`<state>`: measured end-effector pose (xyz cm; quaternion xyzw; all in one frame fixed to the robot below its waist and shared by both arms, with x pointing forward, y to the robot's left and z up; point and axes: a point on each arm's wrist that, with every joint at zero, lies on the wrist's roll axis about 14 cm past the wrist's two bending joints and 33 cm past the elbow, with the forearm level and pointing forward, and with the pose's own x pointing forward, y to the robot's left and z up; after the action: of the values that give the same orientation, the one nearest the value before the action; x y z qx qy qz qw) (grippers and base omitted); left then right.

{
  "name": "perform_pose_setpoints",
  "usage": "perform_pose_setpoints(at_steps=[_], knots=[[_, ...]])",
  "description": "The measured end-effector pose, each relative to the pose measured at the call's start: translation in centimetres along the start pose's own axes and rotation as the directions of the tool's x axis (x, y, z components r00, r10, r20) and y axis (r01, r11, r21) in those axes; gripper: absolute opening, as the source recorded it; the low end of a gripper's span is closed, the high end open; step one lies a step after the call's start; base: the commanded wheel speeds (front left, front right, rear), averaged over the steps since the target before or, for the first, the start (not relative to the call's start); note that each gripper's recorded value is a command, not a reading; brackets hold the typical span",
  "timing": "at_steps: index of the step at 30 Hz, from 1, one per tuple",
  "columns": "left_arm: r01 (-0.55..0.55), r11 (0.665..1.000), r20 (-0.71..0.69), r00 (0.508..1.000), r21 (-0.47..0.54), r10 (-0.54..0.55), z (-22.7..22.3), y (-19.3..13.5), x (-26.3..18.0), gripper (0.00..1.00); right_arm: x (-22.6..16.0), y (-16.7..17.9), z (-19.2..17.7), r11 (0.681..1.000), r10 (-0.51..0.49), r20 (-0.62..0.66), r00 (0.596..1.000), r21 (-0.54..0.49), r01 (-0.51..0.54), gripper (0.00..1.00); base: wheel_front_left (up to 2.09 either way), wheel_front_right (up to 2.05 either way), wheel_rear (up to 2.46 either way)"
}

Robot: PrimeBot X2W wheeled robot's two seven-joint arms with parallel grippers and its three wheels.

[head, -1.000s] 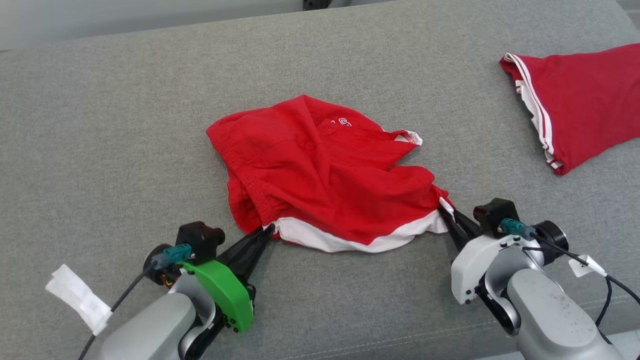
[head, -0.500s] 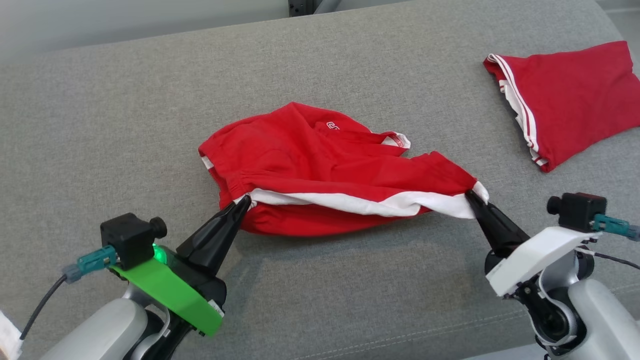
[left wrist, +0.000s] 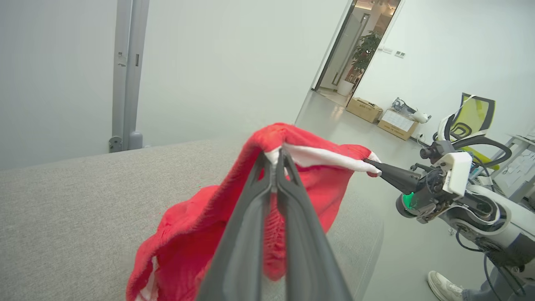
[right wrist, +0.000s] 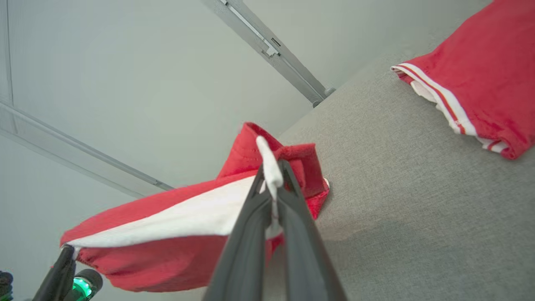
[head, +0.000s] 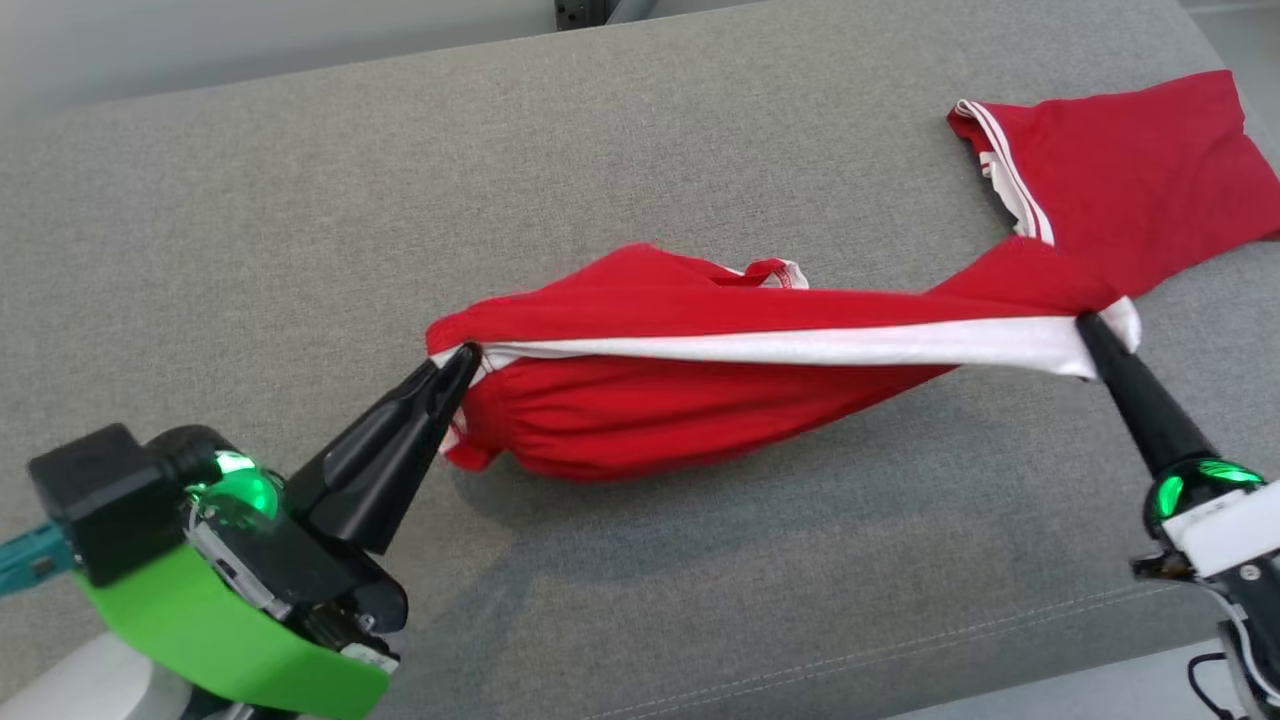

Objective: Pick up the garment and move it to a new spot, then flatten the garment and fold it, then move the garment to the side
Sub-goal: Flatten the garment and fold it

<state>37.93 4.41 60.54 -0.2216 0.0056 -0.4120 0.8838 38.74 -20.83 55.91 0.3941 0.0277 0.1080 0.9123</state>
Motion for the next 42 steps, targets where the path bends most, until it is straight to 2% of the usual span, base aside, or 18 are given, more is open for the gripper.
perform_pose_setpoints(at_steps=[3,8,11,13,17,21,24,26,28,30,31,33,36,37,39,42], knots=[[0.027,1.0,0.028,0.999,0.001,-0.027,2.0,-0.2,0.4,0.0,-0.1,1.0,2.3,0.997,0.045,0.042,0.998,0.06,-0.048,0.0,0.0,0.0,0.0],[0.048,0.994,0.034,0.998,0.099,-0.052,5.8,2.2,2.8,0.0,2.8,1.9,4.9,0.989,0.118,0.048,0.992,0.08,-0.121,0.0,0.0,0.0,0.0],[0.032,0.983,0.026,0.999,0.181,-0.037,8.0,5.2,5.5,0.0,7.2,2.0,6.0,0.988,0.147,0.031,0.989,0.037,-0.148,0.0,0.0,0.0,0.0],[0.006,0.975,0.032,0.999,0.221,-0.014,9.1,7.6,7.6,0.0,11.0,2.2,7.2,0.989,0.142,0.036,0.989,-0.048,-0.14,0.0,0.0,0.0,0.0],[-0.097,0.958,0.027,0.995,0.268,0.093,10.3,13.7,11.8,0.0,19.8,5.3,9.1,0.981,0.166,0.095,0.981,-0.116,-0.155,0.0,0.0,0.0,0.0],[-0.193,0.921,0.08,0.981,0.338,0.176,11.6,18.6,15.1,0.0,25.8,7.5,13.0,0.977,0.16,0.233,0.959,-0.176,-0.12,0.0,0.0,0.0,0.0],[-0.247,0.89,0.186,0.964,0.384,0.188,13.5,20.5,17.3,0.0,29.0,8.3,14.9,0.984,0.167,0.345,0.924,-0.111,-0.137,0.0,0.0,0.0,0.0],[-0.289,0.837,0.274,0.946,0.465,0.175,15.3,21.5,18.0,0.0,30.9,9.0,15.1,0.984,0.179,0.397,0.9,-0.074,-0.163,0.0,0.0,0.0,0.0],[-0.321,0.77,0.313,0.935,0.551,0.166,15.6,22.8,18.2,0.0,32.6,10.0,13.7,0.979,0.205,0.386,0.9,-0.072,-0.192,0.0,0.0,0.0,0.0],[-0.337,0.742,0.284,0.937,0.58,0.204,13.3,24.9,18.3,0.0,34.0,8.8,11.0,0.983,0.185,0.345,0.92,-0.062,-0.174,0.0,0.0,0.0,0.0],[-0.342,0.741,0.266,0.937,0.578,0.225,12.0,25.9,18.2,0.0,34.6,7.6,9.3,0.987,0.163,0.32,0.933,-0.049,-0.156,0.0,0.0,0.0,0.0],[-0.346,0.741,0.216,0.938,0.575,0.27,8.9,27.9,17.8,0.0,35.3,4.4,5.4,0.994,0.104,0.253,0.962,-0.05,-0.094,0.0,0.0,0.0,0.0],[-0.347,0.776,0.137,0.936,0.527,0.325,3.3,30.1,16.4,0.0,35.0,-0.6,-0.4,0.999,0.015,0.15,0.989,-0.049,-0.007,0.0,0.0,0.0,0.0],[-0.347,0.776,0.137,0.936,0.527,0.325,3.3,30.1,16.4,0.0,35.0,-0.6,-0.4,0.999,0.015,0.15,0.989,-0.049,-0.007,0.0,0.0,0.0,0.0],[-0.353,0.804,0.085,0.93,0.479,0.358,-0.5,31.1,14.8,0.0,34.0,-3.5,-4.1,0.998,-0.037,0.083,0.996,-0.041,0.04,0.0,0.0,0.0,0.0],[-0.356,0.828,0.006,0.92,0.434,0.393,-5.4,31.5,12.0,0.0,31.8,-6.9,-8.1,0.995,-0.095,0.011,0.995,-0.018,0.095,0.0,0.0,0.0,0.0]])
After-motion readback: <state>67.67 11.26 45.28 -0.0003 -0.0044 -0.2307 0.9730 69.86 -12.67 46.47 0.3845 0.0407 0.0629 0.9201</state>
